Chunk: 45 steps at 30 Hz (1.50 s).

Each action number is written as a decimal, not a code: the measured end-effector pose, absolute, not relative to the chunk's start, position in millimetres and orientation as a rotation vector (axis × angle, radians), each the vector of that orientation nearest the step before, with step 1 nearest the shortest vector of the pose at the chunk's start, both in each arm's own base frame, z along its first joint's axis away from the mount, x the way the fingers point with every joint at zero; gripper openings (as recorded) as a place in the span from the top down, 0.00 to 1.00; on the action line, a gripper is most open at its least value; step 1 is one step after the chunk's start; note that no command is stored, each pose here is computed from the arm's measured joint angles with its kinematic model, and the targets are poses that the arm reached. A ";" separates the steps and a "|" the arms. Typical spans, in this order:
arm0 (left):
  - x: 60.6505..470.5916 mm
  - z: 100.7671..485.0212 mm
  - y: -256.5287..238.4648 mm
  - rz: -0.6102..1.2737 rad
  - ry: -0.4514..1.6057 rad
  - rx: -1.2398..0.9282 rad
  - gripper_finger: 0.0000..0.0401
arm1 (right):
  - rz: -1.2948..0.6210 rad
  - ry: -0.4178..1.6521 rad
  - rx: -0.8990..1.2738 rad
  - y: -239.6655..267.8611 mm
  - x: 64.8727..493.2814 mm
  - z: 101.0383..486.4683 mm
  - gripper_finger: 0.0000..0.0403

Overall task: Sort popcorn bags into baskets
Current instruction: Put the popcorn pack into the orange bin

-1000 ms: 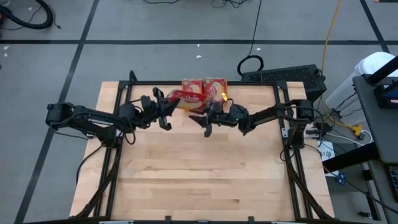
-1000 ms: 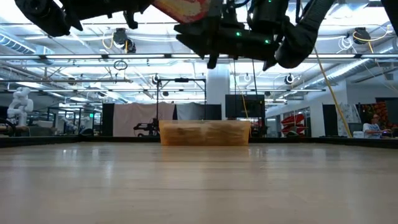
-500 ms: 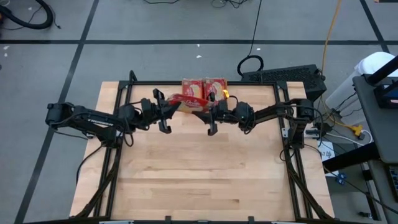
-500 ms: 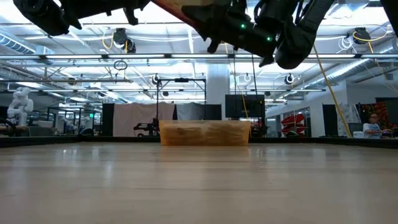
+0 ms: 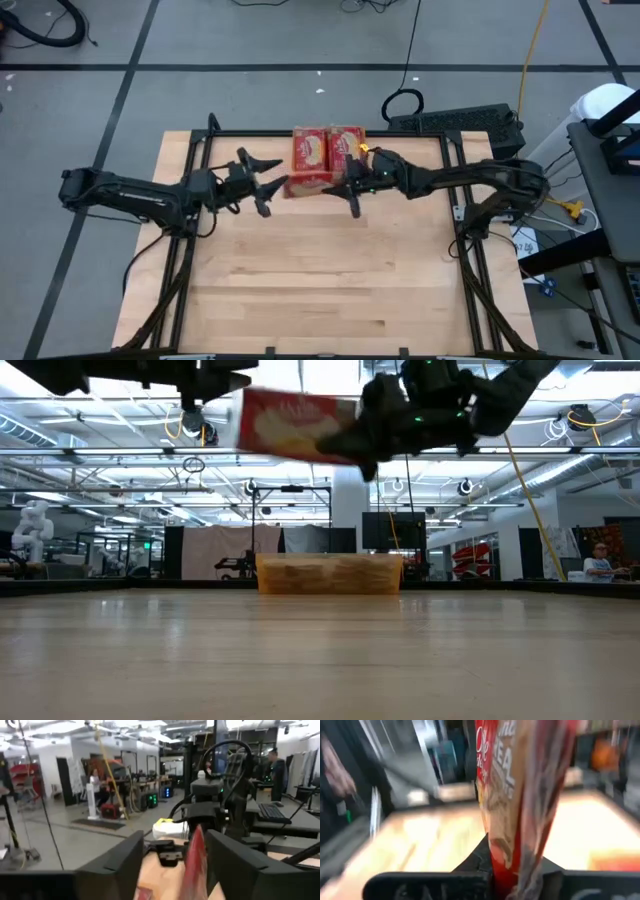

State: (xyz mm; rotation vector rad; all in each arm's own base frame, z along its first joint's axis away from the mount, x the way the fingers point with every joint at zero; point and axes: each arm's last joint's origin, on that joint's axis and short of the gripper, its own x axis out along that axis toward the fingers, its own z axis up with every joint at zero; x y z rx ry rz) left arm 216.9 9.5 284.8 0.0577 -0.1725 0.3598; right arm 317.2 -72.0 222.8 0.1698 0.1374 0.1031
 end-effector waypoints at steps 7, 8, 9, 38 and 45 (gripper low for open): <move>208.1 287.0 12.9 0.322 -0.120 -0.074 0.29 | 0.059 0.458 0.185 -69.7 286.7 220.1 0.96; 211.5 285.1 13.4 0.299 -0.082 -0.094 0.28 | 0.061 0.479 0.190 -69.1 285.4 218.9 0.97; 216.5 284.9 14.1 0.280 -0.048 -0.116 0.28 | 0.069 0.494 0.195 -67.7 284.9 217.7 0.97; 352.6 238.5 45.3 0.047 0.568 -0.240 0.60 | 0.154 0.632 0.217 -54.7 288.9 195.3 0.97; 350.7 239.0 53.4 0.018 0.570 -0.239 0.95 | 0.135 0.616 0.217 -60.1 288.7 196.3 0.93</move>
